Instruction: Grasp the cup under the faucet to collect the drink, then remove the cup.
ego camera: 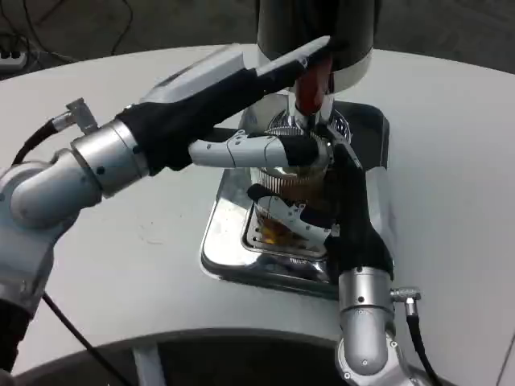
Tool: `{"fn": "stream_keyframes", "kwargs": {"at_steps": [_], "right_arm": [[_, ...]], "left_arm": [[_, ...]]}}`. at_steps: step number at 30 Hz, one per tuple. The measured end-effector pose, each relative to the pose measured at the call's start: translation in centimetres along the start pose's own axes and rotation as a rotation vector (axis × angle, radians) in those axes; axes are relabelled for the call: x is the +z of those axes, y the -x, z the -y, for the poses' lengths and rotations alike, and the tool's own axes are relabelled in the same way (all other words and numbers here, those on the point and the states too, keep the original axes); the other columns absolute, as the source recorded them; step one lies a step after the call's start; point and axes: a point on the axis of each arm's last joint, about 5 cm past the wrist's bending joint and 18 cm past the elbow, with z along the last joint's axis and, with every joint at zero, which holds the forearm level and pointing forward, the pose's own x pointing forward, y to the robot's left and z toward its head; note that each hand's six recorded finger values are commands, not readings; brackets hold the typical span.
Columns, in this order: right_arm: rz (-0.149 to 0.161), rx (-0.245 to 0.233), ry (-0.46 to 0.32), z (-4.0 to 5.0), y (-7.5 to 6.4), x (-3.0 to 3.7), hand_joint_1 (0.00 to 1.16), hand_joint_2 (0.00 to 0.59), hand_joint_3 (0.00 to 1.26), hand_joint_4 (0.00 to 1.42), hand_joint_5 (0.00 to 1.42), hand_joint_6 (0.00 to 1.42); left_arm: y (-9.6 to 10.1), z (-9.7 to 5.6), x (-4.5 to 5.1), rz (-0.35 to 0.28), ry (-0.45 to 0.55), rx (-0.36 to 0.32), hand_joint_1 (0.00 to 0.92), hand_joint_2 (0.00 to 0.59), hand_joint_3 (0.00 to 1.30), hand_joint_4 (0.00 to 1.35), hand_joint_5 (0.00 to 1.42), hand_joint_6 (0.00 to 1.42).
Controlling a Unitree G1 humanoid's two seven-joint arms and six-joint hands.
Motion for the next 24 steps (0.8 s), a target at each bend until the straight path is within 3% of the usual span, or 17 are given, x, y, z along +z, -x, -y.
{"fn": "stream_keyframes", "kwargs": {"at_steps": [17, 24], "right_arm": [[0.005, -0.017, 0.008, 0.05, 0.0, 0.02, 0.86, 0.189, 0.52, 0.64, 0.74, 0.59], [0.015, -0.029, 0.023, 0.14, 0.3, 0.01, 0.88, 0.185, 0.63, 0.69, 0.8, 0.67]], "left_arm": [[0.4, 0.8, -0.81, -0.018, 0.188, 0.032, 0.0, 0.067, 0.04, 0.0, 0.12, 0.06], [1.3, 1.6, -1.81, -0.061, 0.445, 0.114, 0.0, 0.065, 0.04, 0.0, 0.09, 0.05]]}}
